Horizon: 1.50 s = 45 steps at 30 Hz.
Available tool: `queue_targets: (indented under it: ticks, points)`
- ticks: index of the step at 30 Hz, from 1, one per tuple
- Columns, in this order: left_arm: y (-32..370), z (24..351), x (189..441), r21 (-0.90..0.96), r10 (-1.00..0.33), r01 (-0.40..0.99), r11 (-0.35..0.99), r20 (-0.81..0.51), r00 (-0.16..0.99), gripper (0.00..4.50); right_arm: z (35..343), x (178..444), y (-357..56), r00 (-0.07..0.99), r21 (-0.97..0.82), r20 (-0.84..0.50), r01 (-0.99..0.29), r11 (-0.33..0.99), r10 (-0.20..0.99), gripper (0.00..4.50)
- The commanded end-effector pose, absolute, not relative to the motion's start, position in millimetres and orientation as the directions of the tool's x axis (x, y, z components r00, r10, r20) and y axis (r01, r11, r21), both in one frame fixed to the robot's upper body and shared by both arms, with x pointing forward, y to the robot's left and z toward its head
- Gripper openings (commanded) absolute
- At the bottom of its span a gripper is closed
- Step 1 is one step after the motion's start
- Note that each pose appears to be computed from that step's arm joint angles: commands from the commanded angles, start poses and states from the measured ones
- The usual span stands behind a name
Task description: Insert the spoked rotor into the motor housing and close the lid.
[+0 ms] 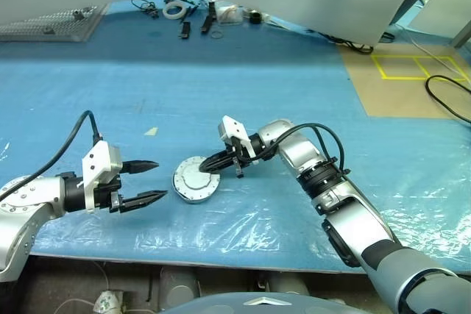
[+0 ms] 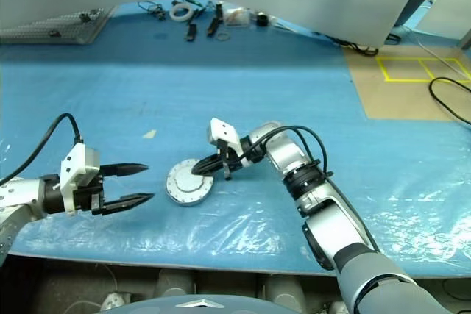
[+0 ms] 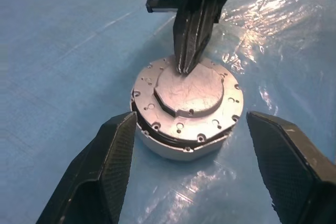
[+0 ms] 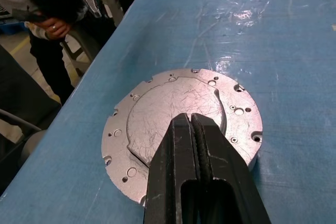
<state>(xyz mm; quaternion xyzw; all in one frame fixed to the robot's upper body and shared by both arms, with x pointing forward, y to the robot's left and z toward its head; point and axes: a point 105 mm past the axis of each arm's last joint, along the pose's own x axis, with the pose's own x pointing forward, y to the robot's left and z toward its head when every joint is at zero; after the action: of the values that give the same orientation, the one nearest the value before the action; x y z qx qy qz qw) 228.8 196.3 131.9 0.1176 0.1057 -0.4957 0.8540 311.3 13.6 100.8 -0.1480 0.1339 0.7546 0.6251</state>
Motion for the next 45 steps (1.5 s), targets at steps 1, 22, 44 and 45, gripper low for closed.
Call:
queue_targets:
  ticks: [1, 22, 44, 45]
  points:
    - [194, 129, 224, 0.109, -0.811, 0.848, 0.519, -0.253, 0.528, 3.52, 100, 315, 12, -0.157, 0.002, -0.411, -0.985, -0.171, 0.898, 0.02]
    - [170, 91, 219, 0.040, -0.768, 0.779, 0.626, -0.145, 0.624, 3.52, 102, 318, 11, -0.125, -0.008, -0.411, -0.990, -0.140, 0.903, 0.02]
    - [183, 96, 227, 0.101, -0.763, 0.784, 0.612, -0.186, 0.619, 3.52, 73, 313, 18, -0.103, 0.066, -0.422, -0.994, -0.083, 0.901, 0.02]
    - [183, 96, 227, 0.099, -0.764, 0.785, 0.612, -0.186, 0.618, 3.52, 75, 315, 18, -0.098, 0.063, -0.420, -0.995, -0.079, 0.902, 0.02]
